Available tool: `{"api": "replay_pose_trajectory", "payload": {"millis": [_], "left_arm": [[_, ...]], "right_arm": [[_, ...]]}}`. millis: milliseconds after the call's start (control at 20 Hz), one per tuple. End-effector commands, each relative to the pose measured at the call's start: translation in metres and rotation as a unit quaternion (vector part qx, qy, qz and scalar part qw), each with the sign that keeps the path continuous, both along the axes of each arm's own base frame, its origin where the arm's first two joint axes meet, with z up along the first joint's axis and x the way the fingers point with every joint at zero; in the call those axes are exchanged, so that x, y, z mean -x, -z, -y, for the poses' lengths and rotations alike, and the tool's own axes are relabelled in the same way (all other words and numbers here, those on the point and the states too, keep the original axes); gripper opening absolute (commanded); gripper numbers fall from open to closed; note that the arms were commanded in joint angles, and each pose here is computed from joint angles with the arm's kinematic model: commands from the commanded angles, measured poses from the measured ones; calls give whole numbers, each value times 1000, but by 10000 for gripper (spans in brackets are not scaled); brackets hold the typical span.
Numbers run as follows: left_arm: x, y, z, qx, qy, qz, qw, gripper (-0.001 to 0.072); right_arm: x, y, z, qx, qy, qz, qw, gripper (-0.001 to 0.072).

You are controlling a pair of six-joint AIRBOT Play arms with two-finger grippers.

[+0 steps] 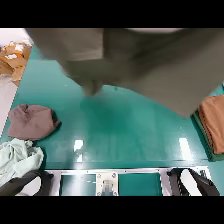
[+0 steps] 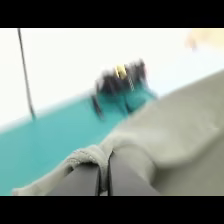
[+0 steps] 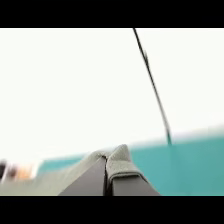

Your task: Fold the shirts.

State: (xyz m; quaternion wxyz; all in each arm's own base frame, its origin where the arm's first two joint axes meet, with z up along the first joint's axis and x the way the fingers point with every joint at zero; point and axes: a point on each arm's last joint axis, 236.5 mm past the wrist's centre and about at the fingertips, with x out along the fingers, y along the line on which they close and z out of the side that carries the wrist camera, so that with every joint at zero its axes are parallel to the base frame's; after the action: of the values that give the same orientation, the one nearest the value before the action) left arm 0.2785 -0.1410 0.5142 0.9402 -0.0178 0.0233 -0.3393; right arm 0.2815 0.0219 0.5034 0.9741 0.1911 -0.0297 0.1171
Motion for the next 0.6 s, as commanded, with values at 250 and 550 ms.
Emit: {"api": "replay_pose_trajectory", "payload": {"millis": [250, 550], "left_arm": [[71, -31, -31, -18, -106, 83, 991, 30], [-89, 151, -18, 19, -26, -171, 985, 30]], "right_arm": [[52, -32, -2, 16, 63, 53, 996, 16], [-76, 172, 46, -55, 22, -174, 983, 16]]}}
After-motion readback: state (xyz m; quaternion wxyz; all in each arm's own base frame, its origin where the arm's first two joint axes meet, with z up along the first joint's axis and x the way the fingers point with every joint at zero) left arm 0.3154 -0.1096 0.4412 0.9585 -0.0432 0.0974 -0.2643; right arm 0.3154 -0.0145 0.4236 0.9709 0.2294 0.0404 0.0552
